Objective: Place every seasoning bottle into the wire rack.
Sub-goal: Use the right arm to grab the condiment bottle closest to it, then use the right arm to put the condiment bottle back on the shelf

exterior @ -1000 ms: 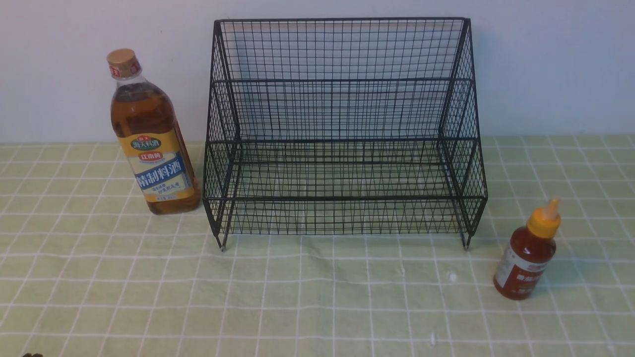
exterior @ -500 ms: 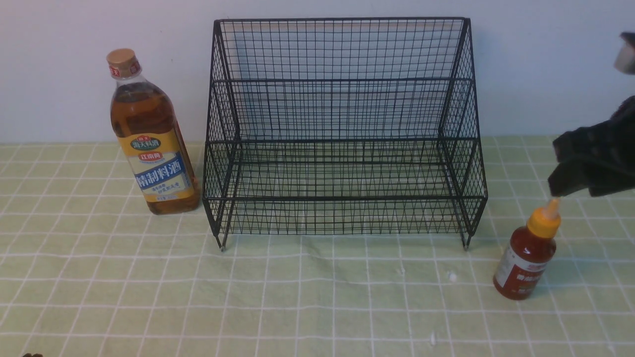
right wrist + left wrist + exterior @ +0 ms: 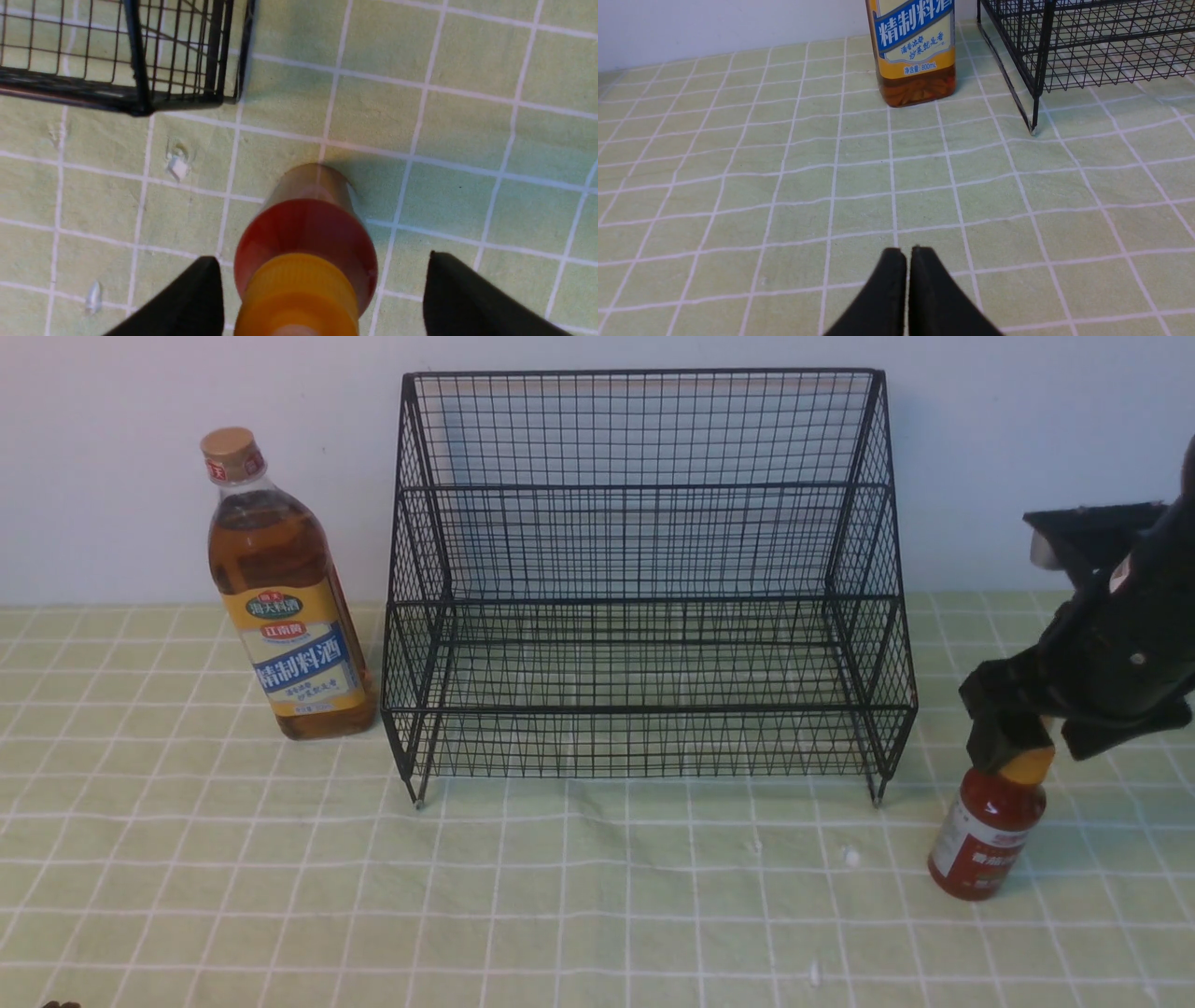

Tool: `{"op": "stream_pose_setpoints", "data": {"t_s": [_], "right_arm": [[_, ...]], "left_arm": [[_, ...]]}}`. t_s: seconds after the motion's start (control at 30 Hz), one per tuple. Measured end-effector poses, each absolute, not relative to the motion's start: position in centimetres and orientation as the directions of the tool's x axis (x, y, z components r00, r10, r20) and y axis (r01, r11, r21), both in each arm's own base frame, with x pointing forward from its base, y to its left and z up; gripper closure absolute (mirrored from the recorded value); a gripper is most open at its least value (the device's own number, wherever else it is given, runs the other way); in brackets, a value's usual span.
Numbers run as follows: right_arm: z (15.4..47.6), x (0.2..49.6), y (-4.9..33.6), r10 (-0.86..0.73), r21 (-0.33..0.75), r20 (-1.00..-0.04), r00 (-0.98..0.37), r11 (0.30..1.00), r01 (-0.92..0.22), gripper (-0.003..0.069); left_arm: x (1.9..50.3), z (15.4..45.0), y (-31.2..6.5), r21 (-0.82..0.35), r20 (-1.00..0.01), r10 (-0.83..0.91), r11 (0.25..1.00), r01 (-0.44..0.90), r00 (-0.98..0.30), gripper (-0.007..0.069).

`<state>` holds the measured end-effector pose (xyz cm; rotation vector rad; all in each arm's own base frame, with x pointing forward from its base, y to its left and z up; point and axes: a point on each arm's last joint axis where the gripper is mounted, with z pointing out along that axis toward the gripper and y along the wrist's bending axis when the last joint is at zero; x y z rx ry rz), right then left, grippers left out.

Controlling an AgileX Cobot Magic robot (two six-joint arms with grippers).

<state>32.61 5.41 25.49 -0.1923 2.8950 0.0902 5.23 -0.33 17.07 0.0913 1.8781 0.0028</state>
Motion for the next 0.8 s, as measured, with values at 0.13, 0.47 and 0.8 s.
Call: {"op": "stream_pose_setpoints", "data": {"t_s": [0.13, 0.47, 0.8], "right_arm": [[25.2, 32.7, 5.5, -0.142, 0.045, -0.233, -0.962, 0.987, -0.157, 0.0346], [32.2, 30.8, 5.1, -0.183, 0.019, -0.333, -0.925, 0.979, -0.201, 0.0361], [45.4, 27.2, 5.0, -0.153, 0.02, -0.689, -0.709, 0.973, -0.23, 0.0361]], "left_arm": [[5.2, 17.1, -0.3, 0.048, -0.951, 0.065, 0.997, 0.062, -0.302, 0.0631], [5.2, 17.1, -0.3, 0.048, -0.951, 0.065, 0.997, 0.062, -0.302, 0.0631], [5.2, 17.1, -0.3, 0.048, -0.951, 0.065, 0.997, 0.062, -0.302, 0.0631]]}}
